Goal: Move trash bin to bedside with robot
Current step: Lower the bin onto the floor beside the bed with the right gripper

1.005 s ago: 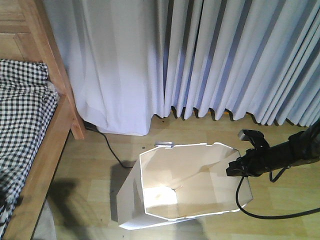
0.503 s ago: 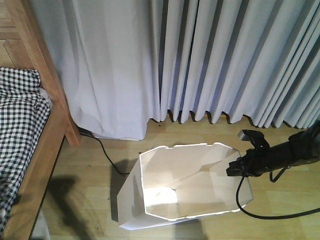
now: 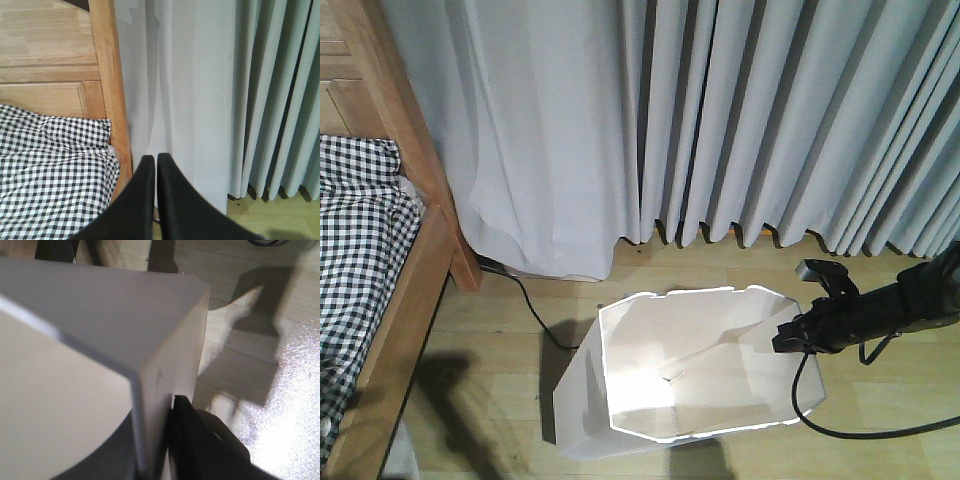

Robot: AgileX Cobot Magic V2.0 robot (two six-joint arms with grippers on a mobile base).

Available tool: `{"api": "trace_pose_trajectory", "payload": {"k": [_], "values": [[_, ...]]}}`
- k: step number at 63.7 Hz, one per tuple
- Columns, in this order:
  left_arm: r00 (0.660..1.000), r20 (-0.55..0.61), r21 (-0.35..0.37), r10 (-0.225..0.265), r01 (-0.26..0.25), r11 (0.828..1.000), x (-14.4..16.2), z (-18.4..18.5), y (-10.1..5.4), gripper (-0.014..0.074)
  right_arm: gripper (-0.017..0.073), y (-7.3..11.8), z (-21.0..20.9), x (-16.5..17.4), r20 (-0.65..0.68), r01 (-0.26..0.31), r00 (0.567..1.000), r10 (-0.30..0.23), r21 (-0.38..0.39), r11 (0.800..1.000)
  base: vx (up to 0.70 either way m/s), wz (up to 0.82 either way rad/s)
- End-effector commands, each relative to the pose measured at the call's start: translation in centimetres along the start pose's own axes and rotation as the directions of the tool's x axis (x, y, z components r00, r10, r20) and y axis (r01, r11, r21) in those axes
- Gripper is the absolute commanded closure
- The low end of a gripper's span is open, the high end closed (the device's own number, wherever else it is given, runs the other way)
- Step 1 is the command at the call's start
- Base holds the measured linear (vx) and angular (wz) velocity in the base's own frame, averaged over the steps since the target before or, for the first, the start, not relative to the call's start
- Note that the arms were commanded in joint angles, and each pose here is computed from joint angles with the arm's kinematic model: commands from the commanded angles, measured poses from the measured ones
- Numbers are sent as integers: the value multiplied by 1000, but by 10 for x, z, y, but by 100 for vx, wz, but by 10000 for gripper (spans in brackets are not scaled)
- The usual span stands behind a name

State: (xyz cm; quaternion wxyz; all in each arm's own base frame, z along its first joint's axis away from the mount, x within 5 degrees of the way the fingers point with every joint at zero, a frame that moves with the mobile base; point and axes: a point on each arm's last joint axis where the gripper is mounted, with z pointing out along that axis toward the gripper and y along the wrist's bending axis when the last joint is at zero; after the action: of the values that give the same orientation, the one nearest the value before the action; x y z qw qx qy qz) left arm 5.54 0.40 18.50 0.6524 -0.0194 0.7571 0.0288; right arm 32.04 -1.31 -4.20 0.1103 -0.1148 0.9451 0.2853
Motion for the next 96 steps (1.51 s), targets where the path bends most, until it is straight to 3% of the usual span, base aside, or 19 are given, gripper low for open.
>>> {"api": "trace_pose_trajectory", "payload": {"k": [1, 6, 11, 16, 28, 39, 59, 72, 85, 96], "values": [[998, 67, 1, -4, 4, 1000, -1, 0, 0, 600, 566, 28, -23, -24, 129, 20, 992, 9, -218, 976, 0, -1], [998, 67, 1, -4, 4, 1000, -1, 0, 0, 600, 566, 25, -22, -24, 129, 8, 991, 17, -189, 982, 0, -1], [998, 67, 1, -4, 4, 1000, -1, 0, 0, 600, 566, 13, -20, -27, 133, -61, 988, 72, -89, 994, 0, -1], [998, 67, 1, -4, 4, 1000, -1, 0, 0, 600, 566, 2, -18, -30, 126, -125, 984, 125, -11, 992, 0, -1], [998, 67, 1, -4, 4, 1000, -1, 0, 0, 600, 564, -15, -8, -39, 51, -73, 996, 69, 71, 995, 0, 0], [998, 67, 1, -4, 4, 1000, -1, 0, 0, 600, 562, -36, 6, -52, -5, -83, 996, 84, 134, 988, 0, 0], [998, 67, 1, -4, 4, 1000, -1, 0, 0, 600, 557, -81, 44, -74, -8, -171, 985, 175, 180, 969, 0, 0], [998, 67, 1, -4, 4, 1000, -1, 0, 0, 600, 550, -102, 75, -75, -20, -173, 984, 178, 143, 974, 0, 0], [998, 67, 1, -4, 4, 1000, -1, 0, 0, 600, 545, -121, 99, -74, 1, -205, 978, 207, 151, 967, 0, 0], [998, 67, 1, -4, 4, 1000, -1, 0, 0, 600, 537, -127, 113, -77, -18, -166, 985, 172, 186, 968, 0, 0]]}}
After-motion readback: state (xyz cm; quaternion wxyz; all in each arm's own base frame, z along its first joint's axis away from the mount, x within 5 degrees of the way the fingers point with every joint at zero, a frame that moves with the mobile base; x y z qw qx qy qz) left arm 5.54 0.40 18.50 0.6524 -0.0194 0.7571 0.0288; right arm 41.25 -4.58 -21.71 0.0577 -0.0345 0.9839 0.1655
